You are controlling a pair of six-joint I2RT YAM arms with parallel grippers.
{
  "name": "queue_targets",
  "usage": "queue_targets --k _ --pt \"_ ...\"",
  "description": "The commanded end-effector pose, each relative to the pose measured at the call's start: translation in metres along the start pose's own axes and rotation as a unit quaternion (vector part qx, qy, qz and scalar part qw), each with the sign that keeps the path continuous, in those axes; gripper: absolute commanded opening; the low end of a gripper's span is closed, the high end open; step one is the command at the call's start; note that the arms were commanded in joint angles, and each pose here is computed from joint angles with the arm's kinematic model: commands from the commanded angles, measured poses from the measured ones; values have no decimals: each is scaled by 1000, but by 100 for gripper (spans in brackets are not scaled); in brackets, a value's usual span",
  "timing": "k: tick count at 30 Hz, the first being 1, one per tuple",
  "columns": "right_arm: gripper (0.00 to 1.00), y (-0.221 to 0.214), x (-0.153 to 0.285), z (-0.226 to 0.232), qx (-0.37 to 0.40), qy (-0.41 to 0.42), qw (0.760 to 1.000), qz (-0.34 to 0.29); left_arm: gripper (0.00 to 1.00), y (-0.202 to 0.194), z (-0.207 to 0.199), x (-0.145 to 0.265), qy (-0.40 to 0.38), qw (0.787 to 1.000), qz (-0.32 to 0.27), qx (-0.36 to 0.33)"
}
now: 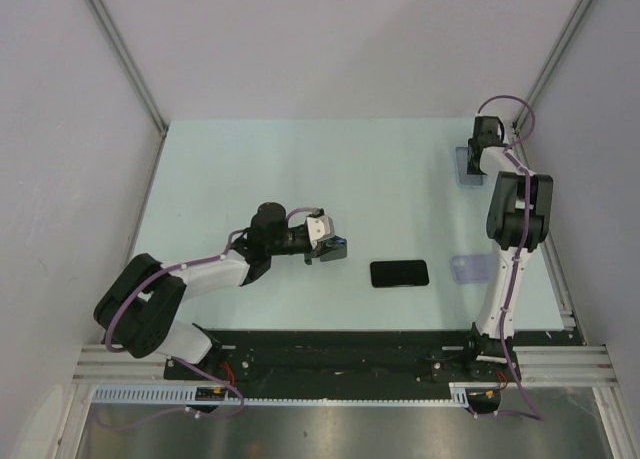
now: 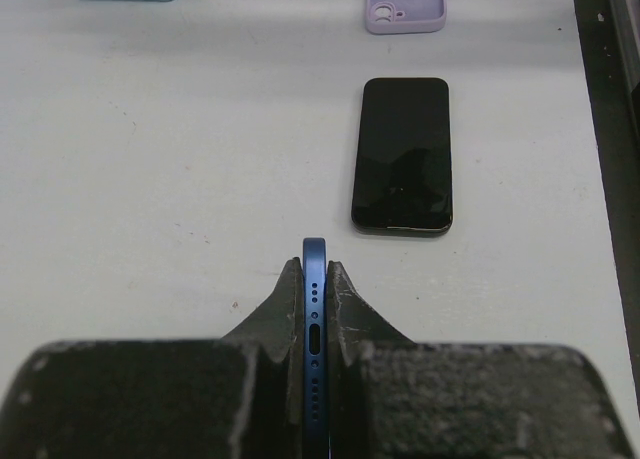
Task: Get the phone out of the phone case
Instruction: Adjust the phone case at the center of the board, then place the phone case at the center of the board.
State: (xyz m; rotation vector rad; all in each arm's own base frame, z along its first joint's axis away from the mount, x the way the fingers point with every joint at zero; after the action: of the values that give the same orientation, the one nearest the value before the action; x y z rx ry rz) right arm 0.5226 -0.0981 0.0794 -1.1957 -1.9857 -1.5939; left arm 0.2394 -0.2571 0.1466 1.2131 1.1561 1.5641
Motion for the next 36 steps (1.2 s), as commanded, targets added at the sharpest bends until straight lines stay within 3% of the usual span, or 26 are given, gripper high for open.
queue_targets --k 1,12,16,18,22,23,28,31,33,36 --pt "47 26 38 -10 -14 31 998 -55 0 12 2 -2 -8 1000 -22 -12" --pt "50 34 130 26 27 214 965 -149 0 17 3 0 -5 1000 -27 -15" --pt "49 18 136 52 63 256 957 -124 0 18 3 1 -4 999 -29 -15" --pt "48 8 146 66 73 315 940 -111 0 21 4 2 -1 999 -32 -15" --pt "48 2 198 100 122 476 859 -144 0 35 10 10 -10 999 -52 8" --pt "49 2 211 105 137 518 829 -164 0 38 9 12 -22 998 -59 15" --pt "50 -14 241 112 199 597 748 -211 0 52 17 27 -27 996 -79 30" --pt "51 -38 262 119 243 649 686 -221 0 56 13 28 -42 995 -84 35" --pt "51 -48 278 126 273 680 633 -250 0 58 14 28 -51 994 -86 45" --pt "52 -63 302 137 288 719 580 -252 1 61 15 27 -71 992 -89 63"
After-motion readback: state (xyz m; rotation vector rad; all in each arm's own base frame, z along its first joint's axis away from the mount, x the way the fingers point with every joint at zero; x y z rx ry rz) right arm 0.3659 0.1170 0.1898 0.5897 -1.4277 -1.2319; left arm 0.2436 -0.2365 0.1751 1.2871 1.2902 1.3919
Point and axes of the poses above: each gripper's point midway between its finger pads, its own x axis back along the fingers, its own z axis along the line the jaws close on, y = z × x, the point moved 6 cm from there along x, back along the fingers, and after that the axes turned 2 degrees about x, right-handed, at the moved point
